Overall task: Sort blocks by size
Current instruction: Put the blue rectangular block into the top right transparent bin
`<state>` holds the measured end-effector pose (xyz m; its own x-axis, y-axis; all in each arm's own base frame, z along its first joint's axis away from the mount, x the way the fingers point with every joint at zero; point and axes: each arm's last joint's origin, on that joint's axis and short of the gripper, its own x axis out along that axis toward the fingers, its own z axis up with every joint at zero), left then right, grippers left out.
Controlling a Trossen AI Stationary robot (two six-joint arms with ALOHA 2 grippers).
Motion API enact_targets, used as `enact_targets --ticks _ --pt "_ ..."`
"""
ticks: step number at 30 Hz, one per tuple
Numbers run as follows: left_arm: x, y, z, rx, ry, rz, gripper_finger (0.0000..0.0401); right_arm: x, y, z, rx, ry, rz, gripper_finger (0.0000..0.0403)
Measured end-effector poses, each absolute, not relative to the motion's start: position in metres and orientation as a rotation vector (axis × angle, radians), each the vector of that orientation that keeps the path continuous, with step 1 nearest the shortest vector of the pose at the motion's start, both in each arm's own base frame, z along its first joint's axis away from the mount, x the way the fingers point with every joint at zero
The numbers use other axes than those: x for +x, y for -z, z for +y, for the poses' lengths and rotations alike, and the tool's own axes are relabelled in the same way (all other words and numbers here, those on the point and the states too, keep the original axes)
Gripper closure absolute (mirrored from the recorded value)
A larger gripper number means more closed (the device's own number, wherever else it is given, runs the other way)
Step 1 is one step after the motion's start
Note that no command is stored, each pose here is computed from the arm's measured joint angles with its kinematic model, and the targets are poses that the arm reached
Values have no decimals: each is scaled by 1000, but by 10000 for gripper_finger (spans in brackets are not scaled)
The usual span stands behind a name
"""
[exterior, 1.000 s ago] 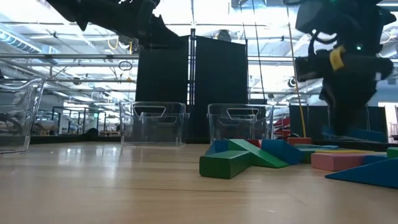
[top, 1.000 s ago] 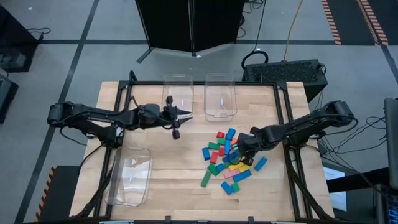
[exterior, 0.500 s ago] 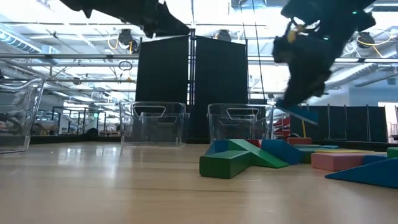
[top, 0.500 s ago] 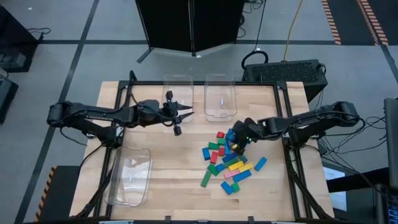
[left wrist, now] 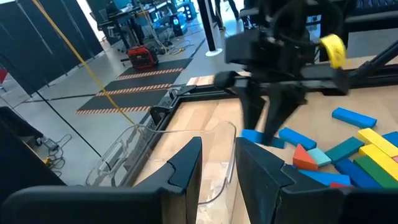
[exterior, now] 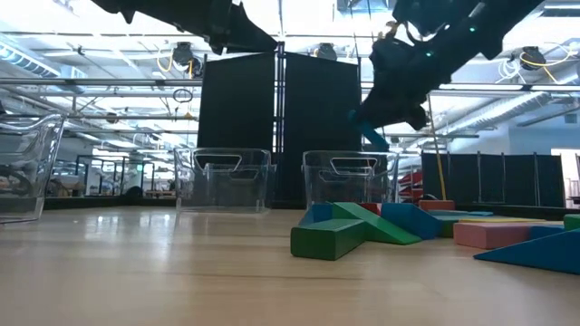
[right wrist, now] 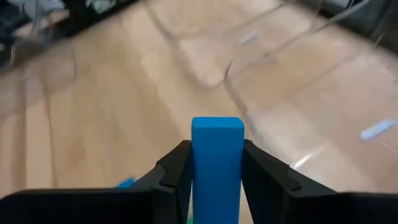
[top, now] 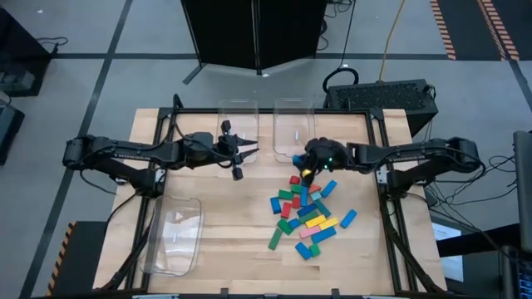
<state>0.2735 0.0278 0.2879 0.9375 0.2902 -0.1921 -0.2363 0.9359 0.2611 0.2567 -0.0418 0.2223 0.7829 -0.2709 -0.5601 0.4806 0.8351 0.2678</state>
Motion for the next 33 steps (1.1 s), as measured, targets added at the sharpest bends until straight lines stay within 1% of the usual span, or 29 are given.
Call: enact_targets --ticks 6,10,14,18,25,33 --pt "274 -288 28 237 -271 230 301 255 -228 -67 402 485 478 296" --pt "274 -288 28 237 -272 230 301 256 -240 -88 377 543 451 298" --pt "274 -288 28 236 -272 225 301 263 -253 -111 342 597 449 297" --pt "274 -288 28 236 -272 226 301 276 -258 -135 318 643 512 297" --pt "273 -288 28 262 -269 234 301 300 -235 -164 385 675 610 297" --pt "273 -288 28 286 -268 241 301 309 -202 -187 460 671 739 297"
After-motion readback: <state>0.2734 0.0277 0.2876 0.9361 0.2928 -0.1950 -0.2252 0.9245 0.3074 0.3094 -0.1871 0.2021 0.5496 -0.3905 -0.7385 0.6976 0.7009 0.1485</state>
